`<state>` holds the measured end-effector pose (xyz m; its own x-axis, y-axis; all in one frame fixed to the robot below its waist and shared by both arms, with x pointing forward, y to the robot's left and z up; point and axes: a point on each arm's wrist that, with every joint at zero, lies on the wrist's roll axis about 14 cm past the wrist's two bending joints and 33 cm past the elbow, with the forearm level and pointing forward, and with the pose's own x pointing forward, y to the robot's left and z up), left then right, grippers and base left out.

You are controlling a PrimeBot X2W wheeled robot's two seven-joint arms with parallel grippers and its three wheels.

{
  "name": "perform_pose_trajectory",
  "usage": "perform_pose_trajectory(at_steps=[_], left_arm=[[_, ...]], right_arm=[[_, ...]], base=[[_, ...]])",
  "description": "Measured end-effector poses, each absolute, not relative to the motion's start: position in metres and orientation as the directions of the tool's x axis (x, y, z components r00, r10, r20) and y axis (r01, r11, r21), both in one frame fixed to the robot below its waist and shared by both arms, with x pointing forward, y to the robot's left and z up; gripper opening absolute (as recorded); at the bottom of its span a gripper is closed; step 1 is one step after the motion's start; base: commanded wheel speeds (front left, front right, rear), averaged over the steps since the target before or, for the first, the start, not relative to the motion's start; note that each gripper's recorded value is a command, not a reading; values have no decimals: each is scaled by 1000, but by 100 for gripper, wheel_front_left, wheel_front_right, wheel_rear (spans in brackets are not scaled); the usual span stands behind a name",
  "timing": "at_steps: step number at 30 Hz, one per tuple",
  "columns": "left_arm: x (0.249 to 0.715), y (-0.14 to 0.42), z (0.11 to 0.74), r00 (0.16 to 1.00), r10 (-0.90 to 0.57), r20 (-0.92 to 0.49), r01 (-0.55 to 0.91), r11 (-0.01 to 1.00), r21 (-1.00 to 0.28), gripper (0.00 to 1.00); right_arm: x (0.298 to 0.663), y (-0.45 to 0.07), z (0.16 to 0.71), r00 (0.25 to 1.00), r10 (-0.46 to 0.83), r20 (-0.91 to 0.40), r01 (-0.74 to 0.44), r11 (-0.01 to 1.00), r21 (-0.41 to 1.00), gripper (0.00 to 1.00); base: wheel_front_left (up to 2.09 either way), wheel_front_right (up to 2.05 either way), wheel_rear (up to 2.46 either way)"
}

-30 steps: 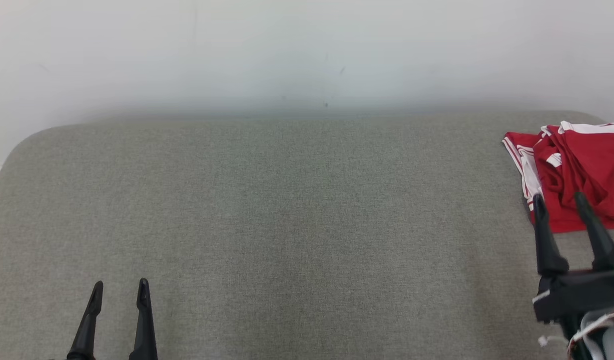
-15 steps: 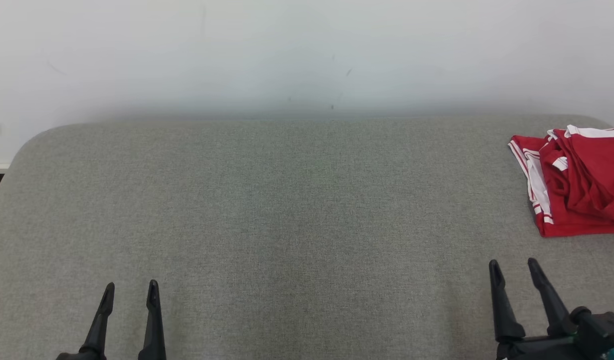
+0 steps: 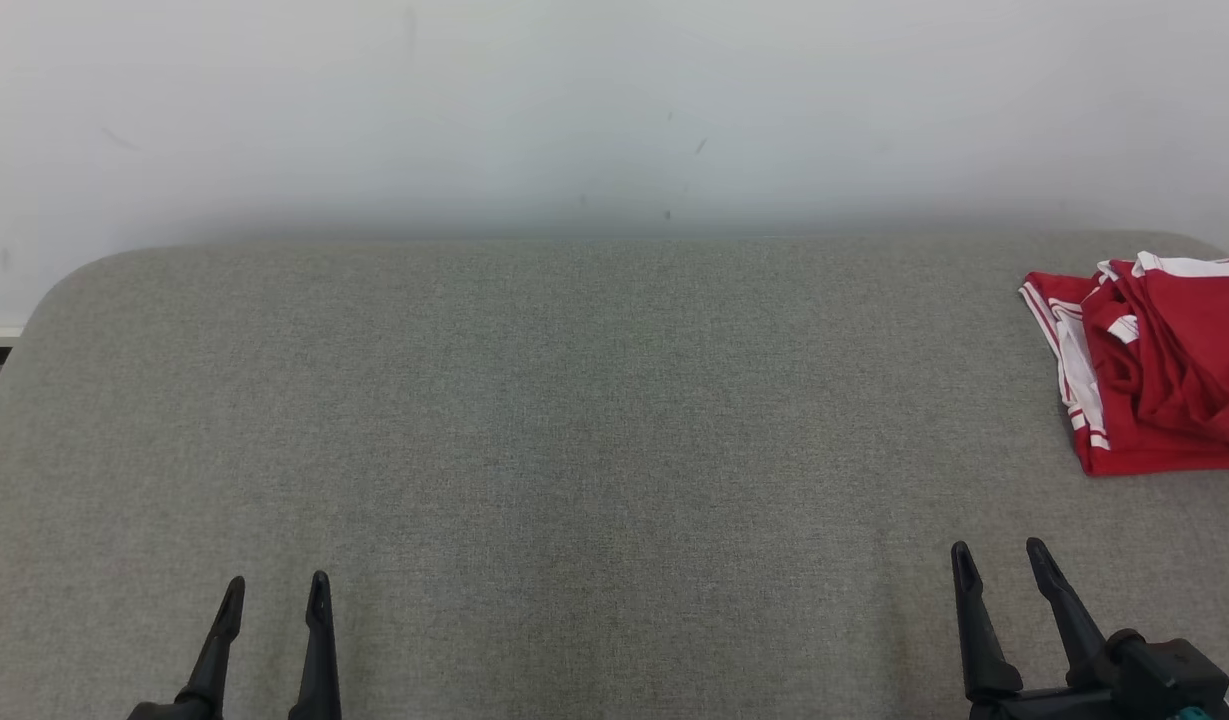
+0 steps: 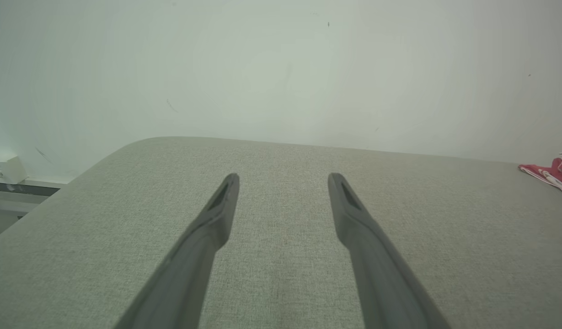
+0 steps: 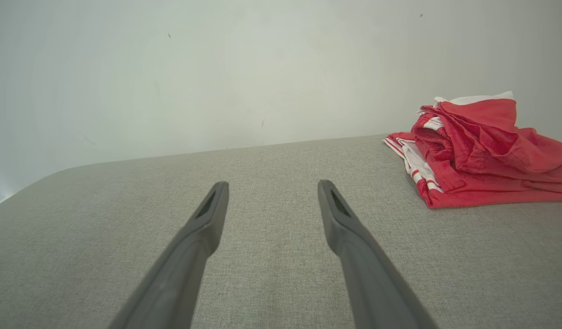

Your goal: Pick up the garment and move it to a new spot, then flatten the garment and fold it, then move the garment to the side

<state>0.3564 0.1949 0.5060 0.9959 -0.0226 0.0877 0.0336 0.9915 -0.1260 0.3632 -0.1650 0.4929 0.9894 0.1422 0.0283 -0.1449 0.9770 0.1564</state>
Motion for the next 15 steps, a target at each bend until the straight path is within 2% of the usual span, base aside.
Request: perform_pose_trajectory(at_steps=[8, 9, 15], left_arm=[[356, 197, 502, 997, -18, 75, 27, 991, -128, 100], [356, 198, 503, 997, -13, 77, 23, 992, -127, 0], [350, 197, 483, 1000, -8, 12, 10, 988, -153, 0]], right_arm=[[364, -164, 494, 989, 147, 36, -151, 976, 155, 100], [363, -164, 494, 989, 146, 38, -150, 976, 155, 0], [356, -163, 475, 990, 140, -26, -133, 974, 185, 0]], base=[[0, 0, 0], [0, 0, 0], [0, 0, 0]])
